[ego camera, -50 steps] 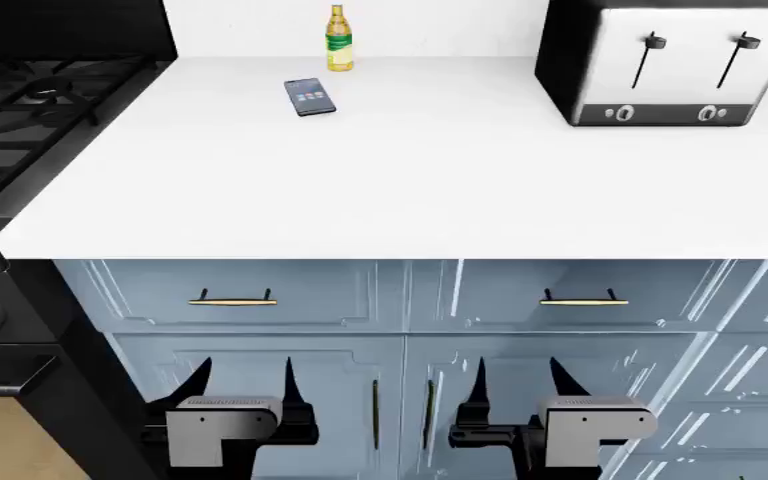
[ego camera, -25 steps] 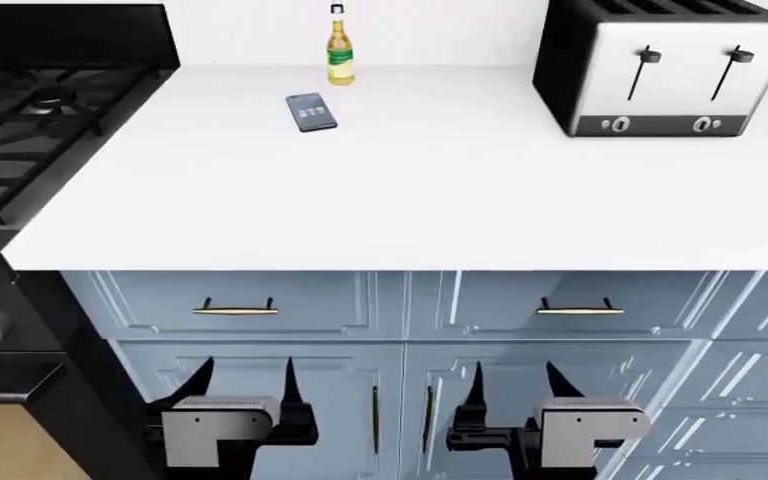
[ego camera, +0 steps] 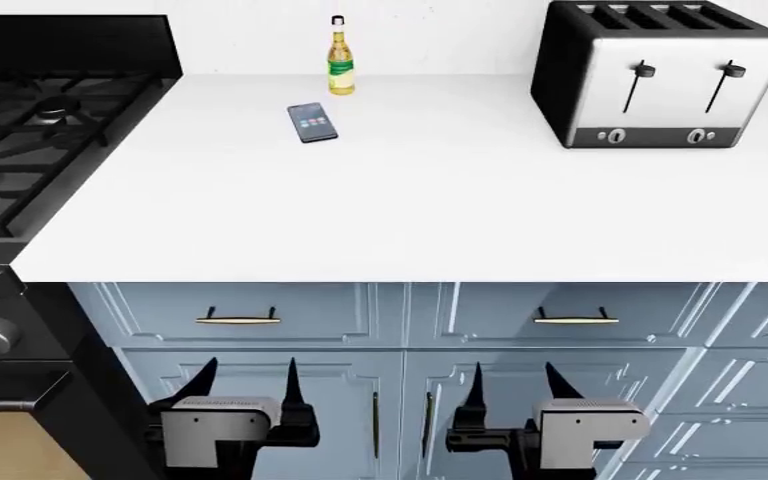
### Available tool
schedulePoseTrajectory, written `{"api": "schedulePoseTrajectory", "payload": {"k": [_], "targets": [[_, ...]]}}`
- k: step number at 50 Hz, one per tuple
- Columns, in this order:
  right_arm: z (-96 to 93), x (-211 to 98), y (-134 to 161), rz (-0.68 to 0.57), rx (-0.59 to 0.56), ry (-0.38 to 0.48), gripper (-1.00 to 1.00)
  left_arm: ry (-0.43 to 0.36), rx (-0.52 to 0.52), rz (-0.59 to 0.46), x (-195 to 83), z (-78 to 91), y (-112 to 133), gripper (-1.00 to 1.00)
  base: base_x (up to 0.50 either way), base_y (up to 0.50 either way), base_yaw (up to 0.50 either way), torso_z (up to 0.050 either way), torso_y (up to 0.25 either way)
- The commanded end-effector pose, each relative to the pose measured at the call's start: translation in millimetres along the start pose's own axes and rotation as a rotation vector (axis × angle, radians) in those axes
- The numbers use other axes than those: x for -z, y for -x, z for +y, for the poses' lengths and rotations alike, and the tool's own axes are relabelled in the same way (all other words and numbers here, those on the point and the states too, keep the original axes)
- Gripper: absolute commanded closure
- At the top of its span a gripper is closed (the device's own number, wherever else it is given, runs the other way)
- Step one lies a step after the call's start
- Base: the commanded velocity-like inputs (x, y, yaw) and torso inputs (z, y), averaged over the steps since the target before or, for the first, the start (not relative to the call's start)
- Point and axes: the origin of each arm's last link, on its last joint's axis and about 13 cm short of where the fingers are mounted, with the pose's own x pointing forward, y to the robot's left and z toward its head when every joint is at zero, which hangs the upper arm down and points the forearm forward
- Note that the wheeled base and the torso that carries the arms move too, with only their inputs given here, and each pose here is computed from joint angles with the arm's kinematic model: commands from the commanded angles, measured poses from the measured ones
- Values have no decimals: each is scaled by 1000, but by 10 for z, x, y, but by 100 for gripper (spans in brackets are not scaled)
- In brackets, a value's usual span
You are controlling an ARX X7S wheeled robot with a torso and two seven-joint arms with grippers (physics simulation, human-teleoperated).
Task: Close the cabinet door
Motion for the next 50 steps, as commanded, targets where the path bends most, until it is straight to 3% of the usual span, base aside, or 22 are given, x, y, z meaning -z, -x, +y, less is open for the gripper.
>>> {"api": "schedulePoseTrajectory", "payload": {"k": [1,19,26,50], "targets": [[0,9,0,0,1,1,-100,11,3,4,-7,0,5,-100,0,0,0,50,0],[3,6,2,1,4,7,-100,19,12,0,-16,0,13,-100,0,0,0,50,0],[12,0,13,-9,-2,46,-100,12,14,-13,-6,-3,17,-100,0,247,0,0,0],[5,3,7,0,10,33,-100,8,15,-21,-17,1,16,-100,0,474,0,0,0]]}}
